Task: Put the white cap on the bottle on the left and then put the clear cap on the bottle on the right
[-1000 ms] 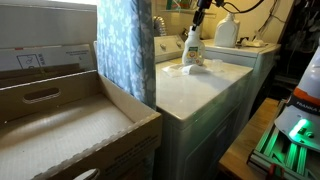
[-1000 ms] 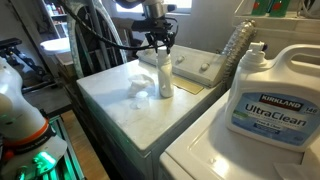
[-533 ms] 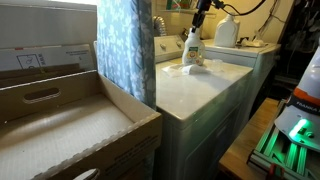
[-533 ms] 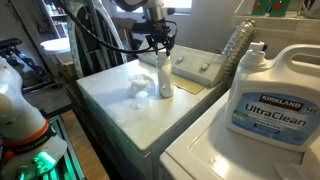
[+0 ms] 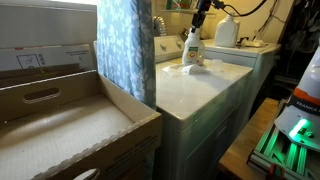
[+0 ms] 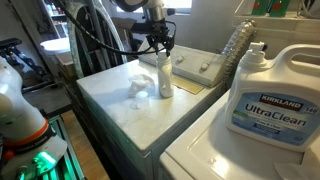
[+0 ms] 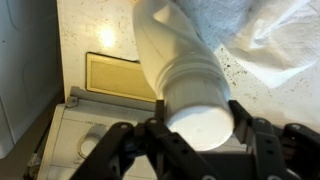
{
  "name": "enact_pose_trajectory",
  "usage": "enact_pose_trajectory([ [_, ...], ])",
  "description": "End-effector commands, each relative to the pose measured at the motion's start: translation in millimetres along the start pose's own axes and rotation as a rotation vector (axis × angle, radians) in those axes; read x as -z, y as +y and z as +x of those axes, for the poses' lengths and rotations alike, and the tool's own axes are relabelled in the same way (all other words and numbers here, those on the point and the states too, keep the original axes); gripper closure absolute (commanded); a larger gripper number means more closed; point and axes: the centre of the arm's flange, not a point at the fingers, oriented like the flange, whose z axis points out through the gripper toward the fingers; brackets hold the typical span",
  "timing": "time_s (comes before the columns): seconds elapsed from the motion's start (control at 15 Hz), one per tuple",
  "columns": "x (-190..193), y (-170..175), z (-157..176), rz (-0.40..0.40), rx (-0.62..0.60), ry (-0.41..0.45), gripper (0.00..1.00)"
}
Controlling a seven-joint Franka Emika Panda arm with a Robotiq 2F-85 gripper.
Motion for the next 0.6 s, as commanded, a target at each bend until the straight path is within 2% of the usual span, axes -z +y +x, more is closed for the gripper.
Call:
enact_pose_trajectory([
  [0.0, -14.4, -1.1, -13.6, 0.016, 0.016, -0.043, 0.62],
  [0.53, -11.8, 1.8, -13.5, 0.012, 0.014, -0.045, 0.62],
])
